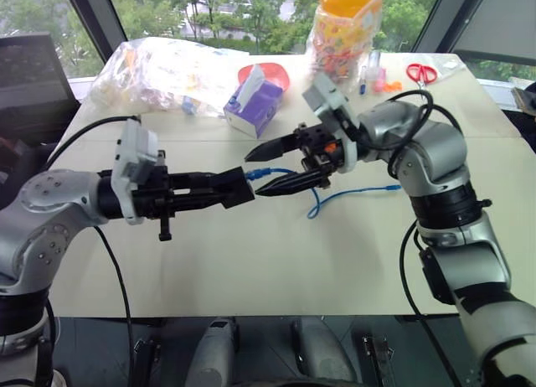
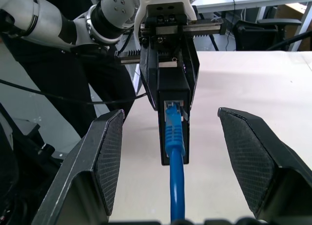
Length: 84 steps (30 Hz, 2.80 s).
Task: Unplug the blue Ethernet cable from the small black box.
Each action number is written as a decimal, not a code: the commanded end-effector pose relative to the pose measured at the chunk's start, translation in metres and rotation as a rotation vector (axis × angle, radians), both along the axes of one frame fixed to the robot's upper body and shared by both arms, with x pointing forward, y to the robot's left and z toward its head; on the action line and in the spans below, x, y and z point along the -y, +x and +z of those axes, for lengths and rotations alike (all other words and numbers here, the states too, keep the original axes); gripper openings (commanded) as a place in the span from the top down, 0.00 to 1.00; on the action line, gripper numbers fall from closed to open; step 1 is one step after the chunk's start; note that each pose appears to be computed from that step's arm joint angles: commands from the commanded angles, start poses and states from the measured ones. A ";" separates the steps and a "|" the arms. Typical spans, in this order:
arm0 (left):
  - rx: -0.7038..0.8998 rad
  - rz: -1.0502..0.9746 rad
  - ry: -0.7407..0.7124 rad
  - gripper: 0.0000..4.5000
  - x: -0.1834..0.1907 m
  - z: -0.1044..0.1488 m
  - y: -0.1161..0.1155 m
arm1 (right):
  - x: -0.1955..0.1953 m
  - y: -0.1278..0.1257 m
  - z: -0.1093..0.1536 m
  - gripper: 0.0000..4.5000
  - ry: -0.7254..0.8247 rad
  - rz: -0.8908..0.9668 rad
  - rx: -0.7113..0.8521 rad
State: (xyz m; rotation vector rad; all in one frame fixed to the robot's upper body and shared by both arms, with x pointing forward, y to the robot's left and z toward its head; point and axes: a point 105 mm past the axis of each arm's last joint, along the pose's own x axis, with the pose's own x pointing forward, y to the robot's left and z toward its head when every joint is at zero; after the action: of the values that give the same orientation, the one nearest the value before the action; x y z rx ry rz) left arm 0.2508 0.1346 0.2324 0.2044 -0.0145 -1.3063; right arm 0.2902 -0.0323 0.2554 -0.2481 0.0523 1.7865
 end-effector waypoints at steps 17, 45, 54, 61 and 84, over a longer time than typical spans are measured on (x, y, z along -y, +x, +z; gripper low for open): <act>0.057 0.008 -0.036 0.89 0.000 0.014 0.002 | 0.003 -0.002 0.005 0.99 0.014 -0.007 0.035; 0.088 0.024 -0.050 0.89 0.003 0.020 0.003 | 0.013 0.003 0.003 0.45 0.004 -0.070 0.009; 0.087 0.023 -0.049 0.89 0.003 0.019 0.003 | 0.009 -0.001 0.009 0.45 0.027 -0.051 -0.002; 0.071 0.022 -0.046 0.89 0.004 0.014 0.001 | 0.009 0.000 0.015 0.45 0.042 -0.052 0.005; 0.068 0.022 -0.047 0.89 0.003 0.012 0.001 | 0.006 -0.003 0.008 0.56 0.035 -0.045 0.004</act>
State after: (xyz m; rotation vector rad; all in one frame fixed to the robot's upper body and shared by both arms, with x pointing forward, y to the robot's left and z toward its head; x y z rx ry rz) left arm 0.2546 0.1317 0.2338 0.1810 -0.0470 -1.2749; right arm 0.2943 -0.0418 0.2535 -0.1937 0.0799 1.7176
